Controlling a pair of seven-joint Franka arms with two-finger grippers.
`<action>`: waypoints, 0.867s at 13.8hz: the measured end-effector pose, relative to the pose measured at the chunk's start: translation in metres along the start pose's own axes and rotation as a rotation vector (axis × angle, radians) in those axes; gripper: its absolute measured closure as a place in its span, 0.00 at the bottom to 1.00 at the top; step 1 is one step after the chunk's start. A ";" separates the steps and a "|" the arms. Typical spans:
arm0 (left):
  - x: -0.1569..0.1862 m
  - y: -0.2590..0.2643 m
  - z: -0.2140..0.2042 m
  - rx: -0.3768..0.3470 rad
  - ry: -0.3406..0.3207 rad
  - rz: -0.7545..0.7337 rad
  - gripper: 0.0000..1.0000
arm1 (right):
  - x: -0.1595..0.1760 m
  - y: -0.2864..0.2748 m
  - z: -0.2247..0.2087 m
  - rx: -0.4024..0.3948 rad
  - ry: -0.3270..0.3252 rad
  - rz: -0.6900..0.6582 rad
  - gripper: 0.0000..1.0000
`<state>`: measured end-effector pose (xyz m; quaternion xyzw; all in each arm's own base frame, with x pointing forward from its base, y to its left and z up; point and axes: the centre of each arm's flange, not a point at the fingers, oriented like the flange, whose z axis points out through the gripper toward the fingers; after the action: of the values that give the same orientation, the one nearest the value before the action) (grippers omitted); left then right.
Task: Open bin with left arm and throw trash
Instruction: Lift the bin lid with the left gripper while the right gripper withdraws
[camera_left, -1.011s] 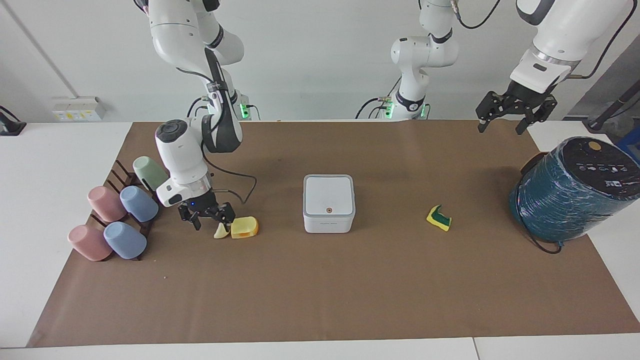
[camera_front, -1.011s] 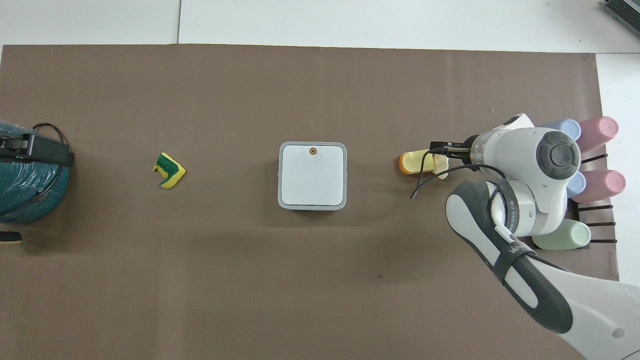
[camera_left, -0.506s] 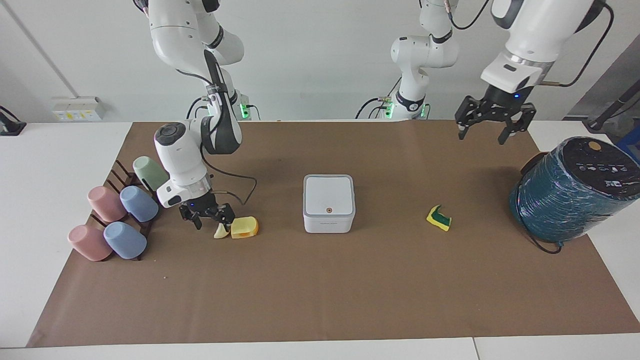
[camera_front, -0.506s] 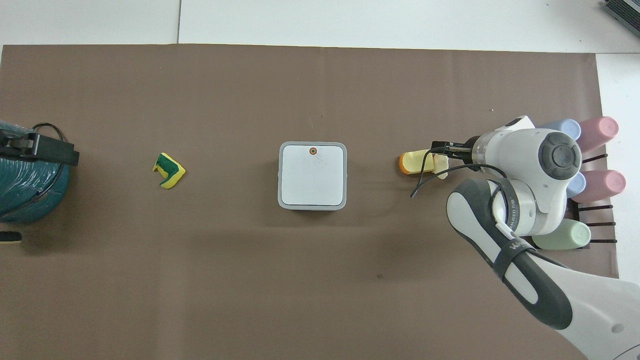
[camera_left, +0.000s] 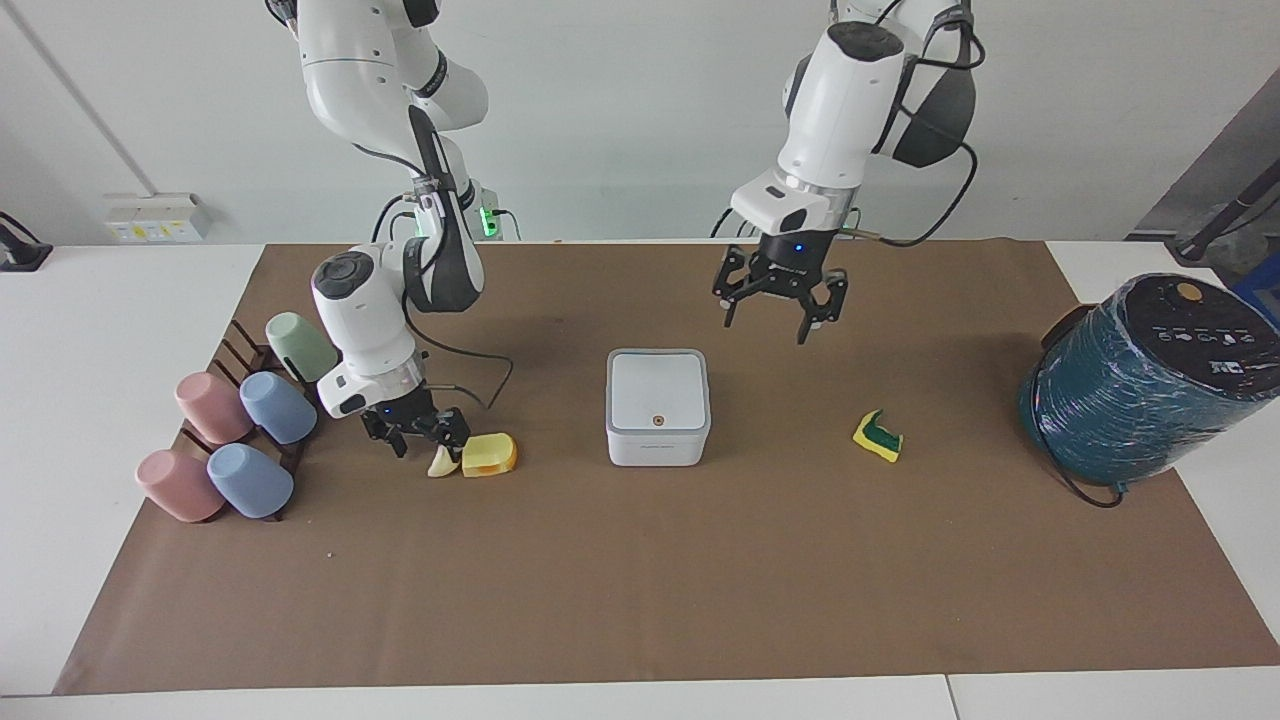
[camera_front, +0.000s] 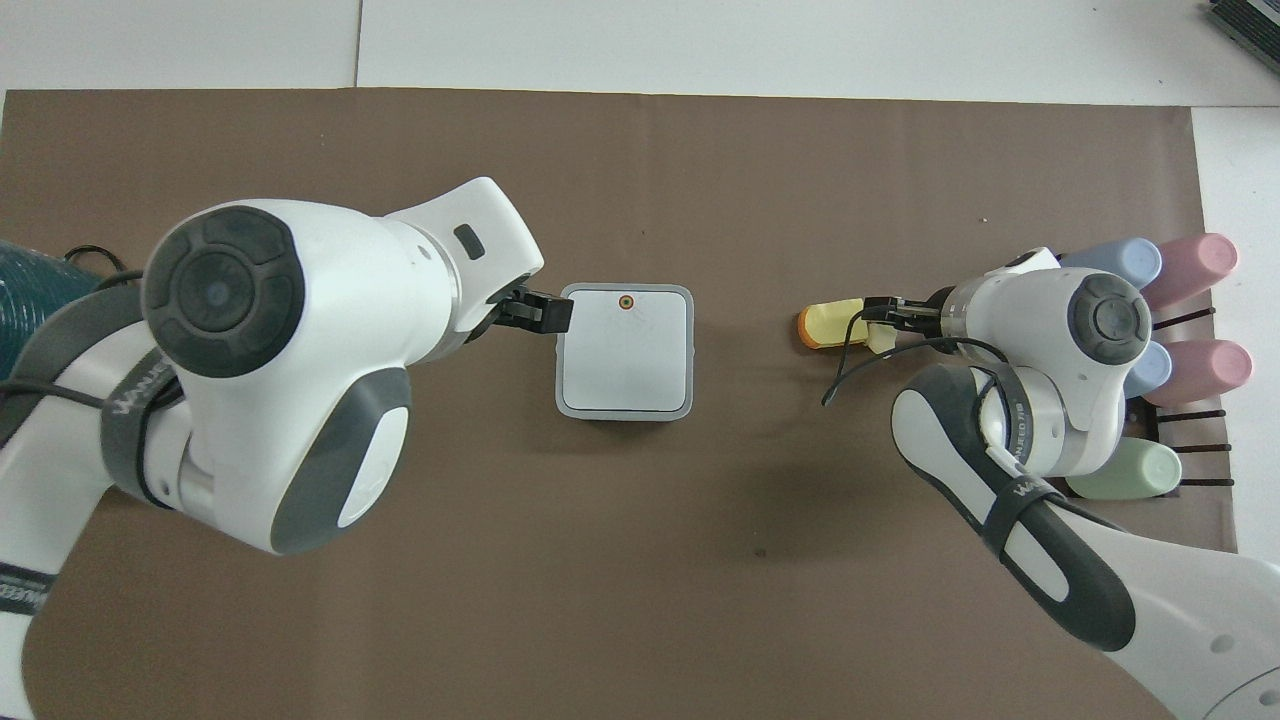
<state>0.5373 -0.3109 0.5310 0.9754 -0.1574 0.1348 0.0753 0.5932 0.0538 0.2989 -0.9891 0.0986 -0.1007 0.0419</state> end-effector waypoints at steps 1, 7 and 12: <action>0.003 0.009 0.019 -0.011 0.011 0.008 0.06 | 0.000 -0.001 0.000 0.001 0.000 0.001 0.12; 0.008 0.033 0.063 -0.025 0.028 0.032 0.63 | 0.012 -0.002 -0.011 0.005 -0.010 0.011 0.79; 0.002 0.068 0.109 -0.042 0.037 0.061 0.99 | 0.030 0.003 -0.030 -0.031 -0.030 -0.019 0.91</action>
<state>0.5427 -0.3954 0.4349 0.9657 -0.1882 0.1517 0.0944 0.6153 0.0423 0.3339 -0.9920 0.0900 -0.0846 0.0272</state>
